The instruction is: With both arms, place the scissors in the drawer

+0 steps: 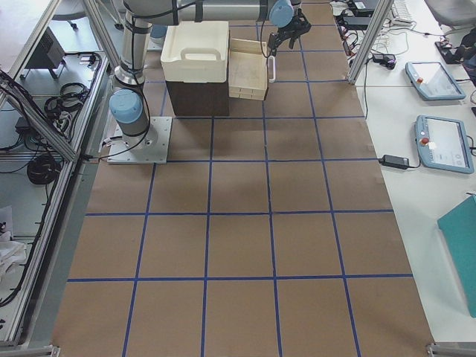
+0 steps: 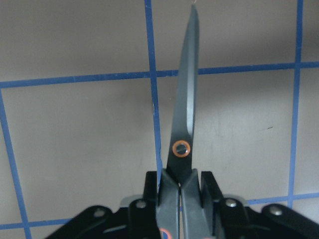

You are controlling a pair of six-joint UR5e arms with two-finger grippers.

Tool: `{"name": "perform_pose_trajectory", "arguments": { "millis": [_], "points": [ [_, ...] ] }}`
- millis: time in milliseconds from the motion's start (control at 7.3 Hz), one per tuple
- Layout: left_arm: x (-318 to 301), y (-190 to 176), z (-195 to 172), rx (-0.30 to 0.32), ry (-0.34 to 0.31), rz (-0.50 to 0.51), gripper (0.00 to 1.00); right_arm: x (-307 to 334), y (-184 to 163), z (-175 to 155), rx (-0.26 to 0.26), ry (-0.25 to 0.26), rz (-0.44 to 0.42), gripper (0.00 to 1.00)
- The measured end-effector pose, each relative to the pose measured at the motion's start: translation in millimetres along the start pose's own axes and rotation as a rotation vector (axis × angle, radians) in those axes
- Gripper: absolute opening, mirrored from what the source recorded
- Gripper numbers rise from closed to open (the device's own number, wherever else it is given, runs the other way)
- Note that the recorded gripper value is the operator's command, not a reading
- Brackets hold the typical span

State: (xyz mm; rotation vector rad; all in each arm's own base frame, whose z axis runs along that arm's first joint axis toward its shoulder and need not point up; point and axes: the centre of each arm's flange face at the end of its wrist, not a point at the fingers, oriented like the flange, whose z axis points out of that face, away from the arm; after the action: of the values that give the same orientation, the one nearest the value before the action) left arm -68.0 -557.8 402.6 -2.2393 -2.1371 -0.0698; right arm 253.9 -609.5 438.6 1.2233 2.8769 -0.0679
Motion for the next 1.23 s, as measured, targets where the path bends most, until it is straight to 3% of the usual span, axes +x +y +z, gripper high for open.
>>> {"name": "perform_pose_trajectory", "arguments": {
  "millis": [274,548,685,959,1233],
  "points": [
    [6,-17,-6,0.002,-0.004,-0.027,0.0,30,-18,-25,0.025,-0.018,-0.271,1.0],
    [19,-66,-16,-0.002,-0.016,-0.078,0.0,61,-31,-46,0.038,-0.029,-0.556,1.0],
    [26,-98,-16,-0.004,-0.016,-0.081,0.0,72,-33,-57,0.043,-0.041,-0.654,1.0],
    [41,-160,-10,-0.013,-0.021,-0.068,0.0,86,-31,-79,0.044,-0.095,-0.782,1.0],
    [45,-200,-1,-0.002,-0.039,-0.056,0.0,96,-32,-88,0.046,-0.103,-0.839,1.0]
  ]
}}
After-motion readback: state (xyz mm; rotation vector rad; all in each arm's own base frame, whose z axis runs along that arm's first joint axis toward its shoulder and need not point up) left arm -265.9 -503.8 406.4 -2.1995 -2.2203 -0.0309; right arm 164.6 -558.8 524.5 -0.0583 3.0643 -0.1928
